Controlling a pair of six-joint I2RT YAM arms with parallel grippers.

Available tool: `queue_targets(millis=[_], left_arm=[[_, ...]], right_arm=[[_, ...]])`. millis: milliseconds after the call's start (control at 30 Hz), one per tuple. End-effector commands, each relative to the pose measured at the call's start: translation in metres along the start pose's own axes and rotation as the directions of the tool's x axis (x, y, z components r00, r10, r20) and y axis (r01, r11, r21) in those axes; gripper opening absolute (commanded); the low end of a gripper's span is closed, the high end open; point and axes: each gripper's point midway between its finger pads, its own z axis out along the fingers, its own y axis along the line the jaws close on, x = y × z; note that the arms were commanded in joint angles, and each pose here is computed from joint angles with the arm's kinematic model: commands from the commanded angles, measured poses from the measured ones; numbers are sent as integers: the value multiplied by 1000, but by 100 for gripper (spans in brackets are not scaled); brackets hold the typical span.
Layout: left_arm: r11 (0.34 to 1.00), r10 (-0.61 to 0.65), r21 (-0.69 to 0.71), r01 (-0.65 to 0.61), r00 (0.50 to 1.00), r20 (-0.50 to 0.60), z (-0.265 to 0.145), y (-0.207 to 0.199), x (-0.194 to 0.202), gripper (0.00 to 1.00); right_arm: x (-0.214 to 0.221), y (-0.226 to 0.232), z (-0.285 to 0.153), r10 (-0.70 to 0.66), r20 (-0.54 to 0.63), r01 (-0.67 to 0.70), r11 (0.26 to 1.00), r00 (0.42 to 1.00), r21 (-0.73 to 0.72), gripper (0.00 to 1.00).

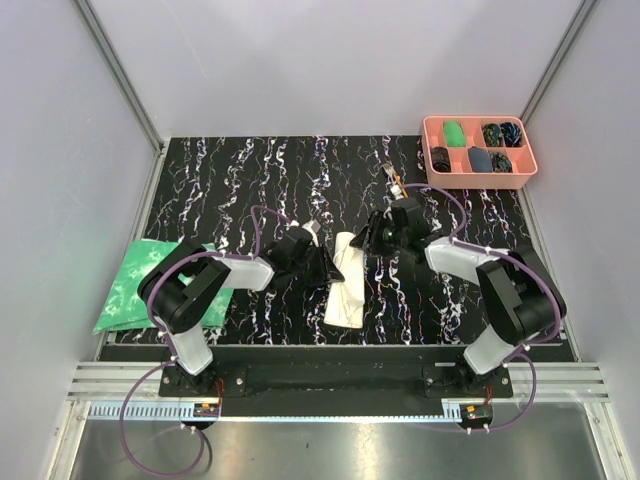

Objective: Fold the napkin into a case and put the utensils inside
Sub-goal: Pick up the top corner of the smaller rectangle folded napkin from the center of the board.

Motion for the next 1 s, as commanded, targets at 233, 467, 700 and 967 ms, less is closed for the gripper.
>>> queue_targets(millis=[233, 467, 700, 967], left_arm=[[1000, 3, 20, -3, 1000, -9, -3, -7, 4, 27], [995, -64, 73, 64, 998, -12, -2, -14, 6, 24], [984, -123, 126, 124, 992, -15, -1, -19, 8, 22], [983, -136, 123, 138, 990, -21, -1, -17, 10, 21]], right_arm=[[-13, 27, 37, 82, -49, -87, 990, 995, -113, 43], [-10, 39, 37, -45, -43, 38, 987, 998, -156, 47], [7, 39, 35, -236, -2, 235, 968, 972, -86, 55], [8, 36, 36, -388, 32, 388, 922, 921, 10, 49]])
